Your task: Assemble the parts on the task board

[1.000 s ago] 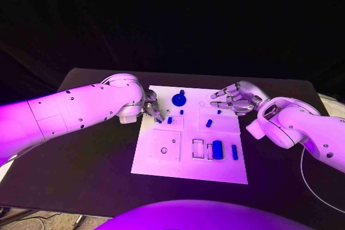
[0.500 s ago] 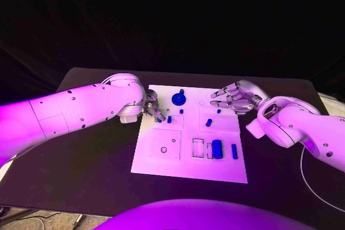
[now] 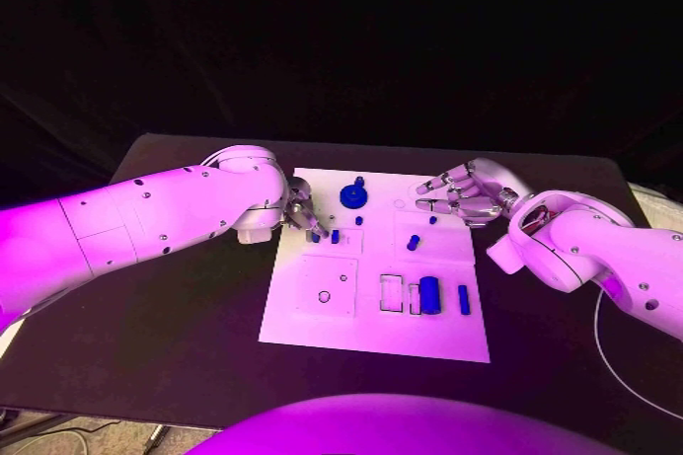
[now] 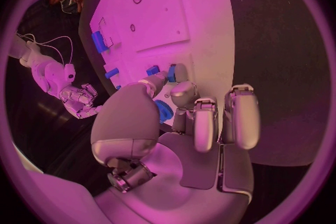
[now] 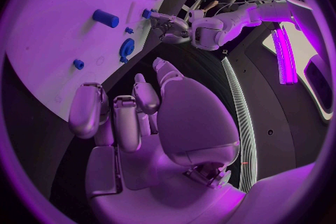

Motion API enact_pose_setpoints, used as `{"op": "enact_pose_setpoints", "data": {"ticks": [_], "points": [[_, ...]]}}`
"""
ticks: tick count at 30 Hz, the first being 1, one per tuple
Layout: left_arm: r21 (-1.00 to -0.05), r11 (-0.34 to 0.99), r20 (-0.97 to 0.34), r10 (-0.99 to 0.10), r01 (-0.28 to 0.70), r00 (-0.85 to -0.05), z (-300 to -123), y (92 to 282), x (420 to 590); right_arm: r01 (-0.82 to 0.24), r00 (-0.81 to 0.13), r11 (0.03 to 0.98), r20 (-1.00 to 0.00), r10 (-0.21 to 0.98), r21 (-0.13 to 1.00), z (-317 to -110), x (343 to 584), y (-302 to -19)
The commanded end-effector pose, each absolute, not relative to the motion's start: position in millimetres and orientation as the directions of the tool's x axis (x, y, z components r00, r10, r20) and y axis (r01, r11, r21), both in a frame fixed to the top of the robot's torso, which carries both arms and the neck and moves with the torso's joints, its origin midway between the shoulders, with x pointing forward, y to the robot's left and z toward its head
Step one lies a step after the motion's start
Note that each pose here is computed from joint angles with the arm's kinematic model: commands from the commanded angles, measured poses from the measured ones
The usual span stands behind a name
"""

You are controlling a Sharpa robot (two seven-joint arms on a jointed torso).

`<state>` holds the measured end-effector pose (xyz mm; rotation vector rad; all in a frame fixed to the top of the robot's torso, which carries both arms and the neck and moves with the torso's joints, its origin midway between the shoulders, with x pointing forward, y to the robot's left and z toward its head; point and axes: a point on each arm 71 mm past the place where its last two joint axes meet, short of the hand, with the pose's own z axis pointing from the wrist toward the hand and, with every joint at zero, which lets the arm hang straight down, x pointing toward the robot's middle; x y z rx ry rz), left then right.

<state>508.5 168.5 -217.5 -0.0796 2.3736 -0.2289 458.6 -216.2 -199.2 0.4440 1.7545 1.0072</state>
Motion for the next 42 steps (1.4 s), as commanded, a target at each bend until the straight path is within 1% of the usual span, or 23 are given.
{"op": "enact_pose_setpoints", "data": {"ticks": [1, 13, 21, 23, 25, 30, 33, 35, 38, 42], "points": [[-0.190, 0.982, -0.661, -0.116, 0.016, -0.741, -221.9, 167.0, 505.9, -0.166, -0.422, 0.578, -0.587, 0.691, 0.799, -199.6, 457.9, -215.2], [-0.209, 0.978, -0.679, -0.150, -0.007, -0.719, -218.3, 173.2, 506.7, -0.164, -0.423, 0.576, -0.585, 0.692, 0.801, -200.3, 457.6, -215.6], [-0.253, 0.967, -0.703, -0.203, -0.026, -0.681, -208.5, 177.3, 506.7, -0.162, -0.425, 0.576, -0.584, 0.692, 0.801, -201.5, 457.3, -215.7], [-0.281, 0.959, -0.706, -0.233, -0.037, -0.669, -205.4, 177.9, 507.0, -0.162, -0.425, 0.576, -0.584, 0.692, 0.801, -201.7, 457.2, -215.6], [-0.337, 0.940, -0.705, -0.288, -0.052, -0.648, -201.3, 178.4, 508.5, -0.162, -0.425, 0.576, -0.583, 0.692, 0.801, -201.9, 457.2, -215.6], [-0.509, 0.856, -0.670, -0.455, -0.083, -0.586, -192.5, 179.6, 514.1, -0.160, -0.426, 0.576, -0.583, 0.692, 0.801, -202.6, 457.1, -215.6], [-0.558, 0.826, -0.657, -0.501, -0.083, -0.563, -189.7, 180.4, 516.5, -0.158, -0.427, 0.577, -0.582, 0.692, 0.802, -203.3, 457.1, -215.8], [-0.566, 0.822, -0.669, -0.501, -0.061, -0.548, -187.8, 179.8, 518.2, -0.157, -0.427, 0.577, -0.582, 0.692, 0.802, -203.8, 457.0, -215.8], [-0.558, 0.830, -0.716, -0.473, 0.013, -0.513, -184.2, 175.7, 521.0, -0.156, -0.428, 0.577, -0.581, 0.692, 0.802, -204.2, 456.8, -215.9], [-0.551, 0.815, -0.779, -0.423, 0.180, -0.463, -180.9, 160.6, 523.4, -0.156, -0.427, 0.576, -0.581, 0.693, 0.802, -204.5, 456.8, -215.7]]}}
